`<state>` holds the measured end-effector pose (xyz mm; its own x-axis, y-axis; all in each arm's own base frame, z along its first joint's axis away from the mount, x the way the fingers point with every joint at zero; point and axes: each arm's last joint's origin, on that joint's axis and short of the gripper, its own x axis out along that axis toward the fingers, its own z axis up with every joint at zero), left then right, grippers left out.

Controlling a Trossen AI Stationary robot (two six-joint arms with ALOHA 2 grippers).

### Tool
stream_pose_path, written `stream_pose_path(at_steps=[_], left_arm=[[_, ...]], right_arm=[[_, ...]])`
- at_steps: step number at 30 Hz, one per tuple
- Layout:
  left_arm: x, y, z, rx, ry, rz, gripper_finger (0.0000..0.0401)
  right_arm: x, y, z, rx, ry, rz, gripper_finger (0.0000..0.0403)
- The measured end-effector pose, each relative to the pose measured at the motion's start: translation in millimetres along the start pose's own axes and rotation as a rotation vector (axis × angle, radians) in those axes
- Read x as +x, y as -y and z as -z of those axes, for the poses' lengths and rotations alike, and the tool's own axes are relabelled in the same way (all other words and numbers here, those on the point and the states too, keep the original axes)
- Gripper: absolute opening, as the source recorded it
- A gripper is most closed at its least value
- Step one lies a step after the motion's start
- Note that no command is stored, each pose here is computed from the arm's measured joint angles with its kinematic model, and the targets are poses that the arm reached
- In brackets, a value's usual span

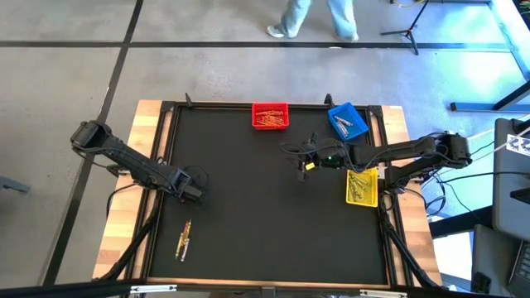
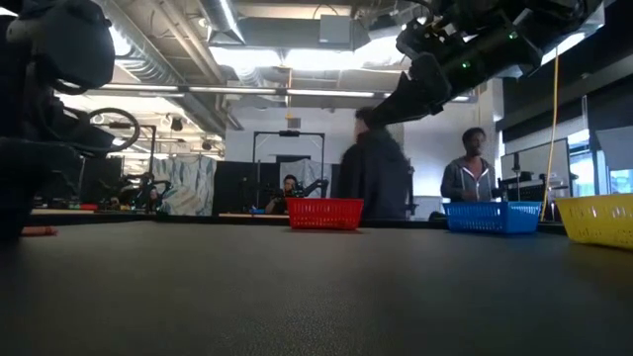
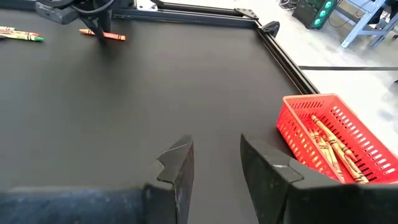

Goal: Sort crayons
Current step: Put the orange crayon into the red bin

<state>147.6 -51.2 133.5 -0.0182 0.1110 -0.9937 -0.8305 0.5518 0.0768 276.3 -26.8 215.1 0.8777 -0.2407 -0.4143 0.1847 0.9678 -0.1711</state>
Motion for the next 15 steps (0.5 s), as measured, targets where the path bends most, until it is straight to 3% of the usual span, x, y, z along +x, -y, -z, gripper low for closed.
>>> stream_pose_path(at_steps=[9,15], left_arm=[[-1,0,0,0.112,0.016,-0.006,0.0014],[-22,12,-5,0.221,0.103,0.011,0.0006]], right_arm=[[3,-1,3,0.098,-0.012,0.008,0.0129],[4,0,-1,0.145,0.029,0.020,0.0144]])
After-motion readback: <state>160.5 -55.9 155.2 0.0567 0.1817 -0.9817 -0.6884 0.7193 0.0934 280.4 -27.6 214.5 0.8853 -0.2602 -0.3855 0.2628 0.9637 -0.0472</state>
